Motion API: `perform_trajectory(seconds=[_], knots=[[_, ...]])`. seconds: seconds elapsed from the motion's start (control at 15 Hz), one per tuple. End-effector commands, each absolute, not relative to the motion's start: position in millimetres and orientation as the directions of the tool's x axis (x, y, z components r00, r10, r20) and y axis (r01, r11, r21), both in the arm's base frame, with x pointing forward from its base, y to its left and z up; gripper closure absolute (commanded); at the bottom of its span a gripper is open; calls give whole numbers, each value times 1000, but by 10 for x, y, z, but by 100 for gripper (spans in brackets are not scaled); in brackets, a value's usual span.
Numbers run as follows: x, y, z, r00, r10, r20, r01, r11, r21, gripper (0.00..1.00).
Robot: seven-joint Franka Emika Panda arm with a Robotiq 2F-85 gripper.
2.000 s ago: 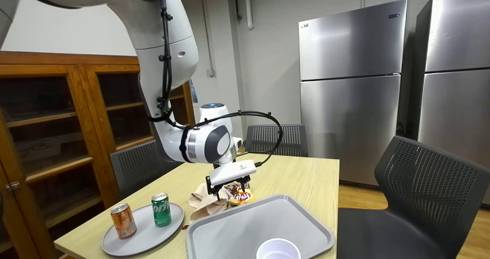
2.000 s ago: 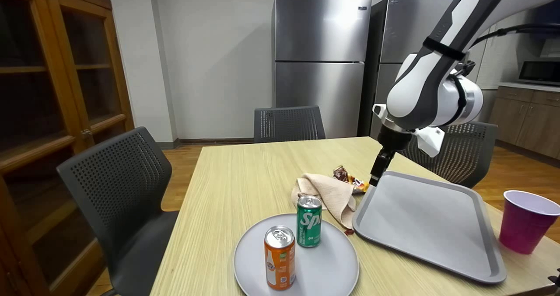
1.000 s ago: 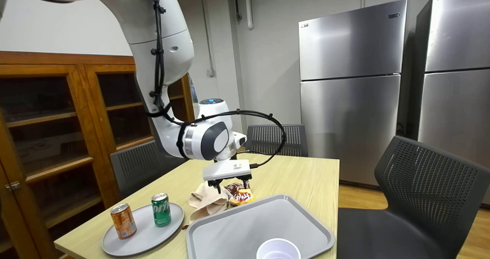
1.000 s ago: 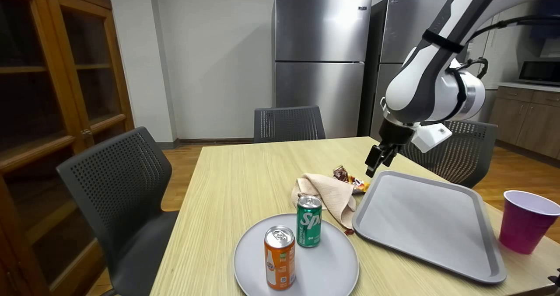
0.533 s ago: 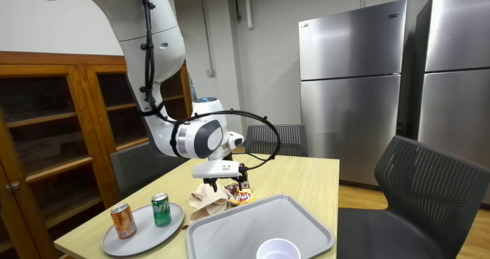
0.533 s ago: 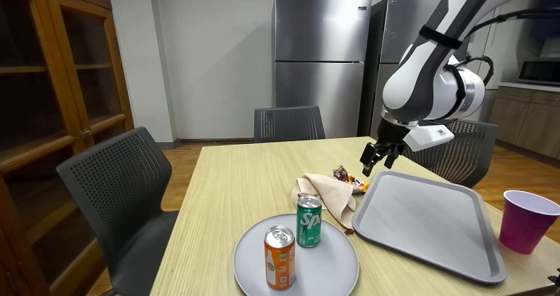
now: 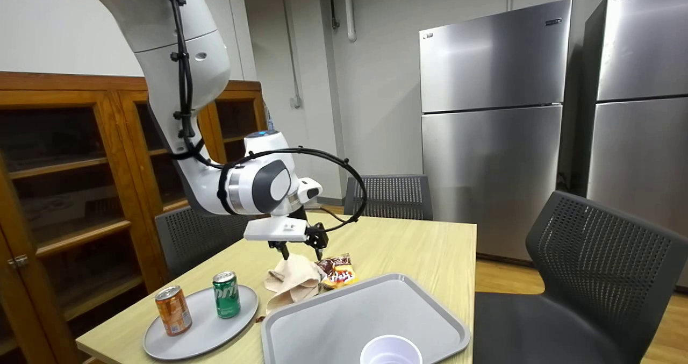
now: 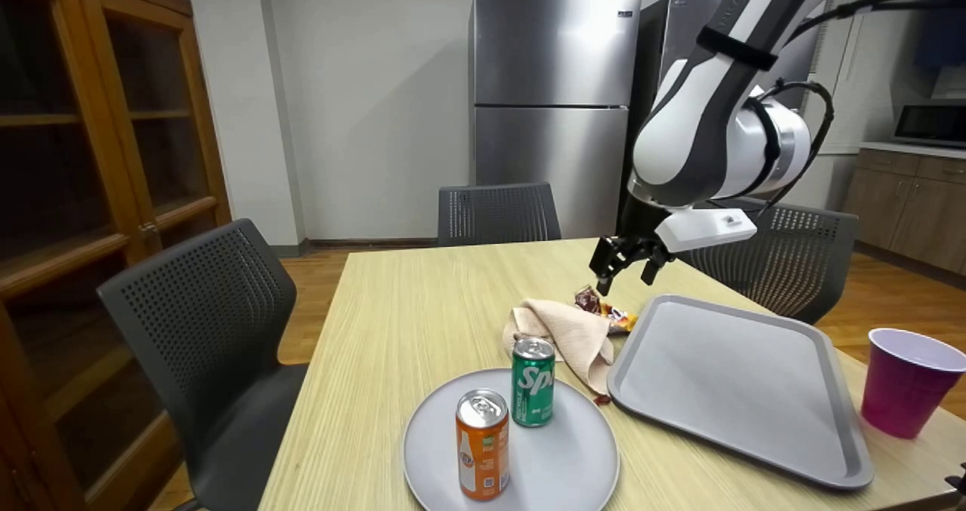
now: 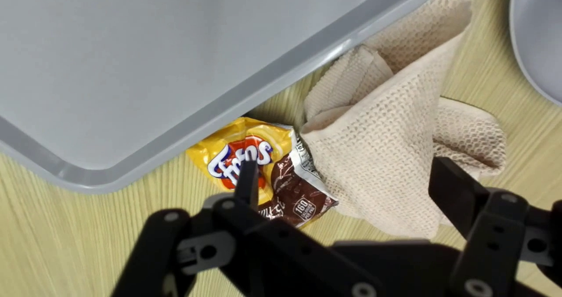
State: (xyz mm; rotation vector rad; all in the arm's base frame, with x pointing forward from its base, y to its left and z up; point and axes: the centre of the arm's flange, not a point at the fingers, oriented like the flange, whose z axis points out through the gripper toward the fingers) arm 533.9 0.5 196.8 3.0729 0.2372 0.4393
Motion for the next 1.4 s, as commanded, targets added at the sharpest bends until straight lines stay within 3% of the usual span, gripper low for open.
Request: perform_trajectory(seconds=[0.0, 1.33], knots=[[5254, 312, 2104, 957, 125, 261, 116, -992, 52, 0], [5123, 1380, 2217, 958, 161, 238, 162, -987, 16, 0]])
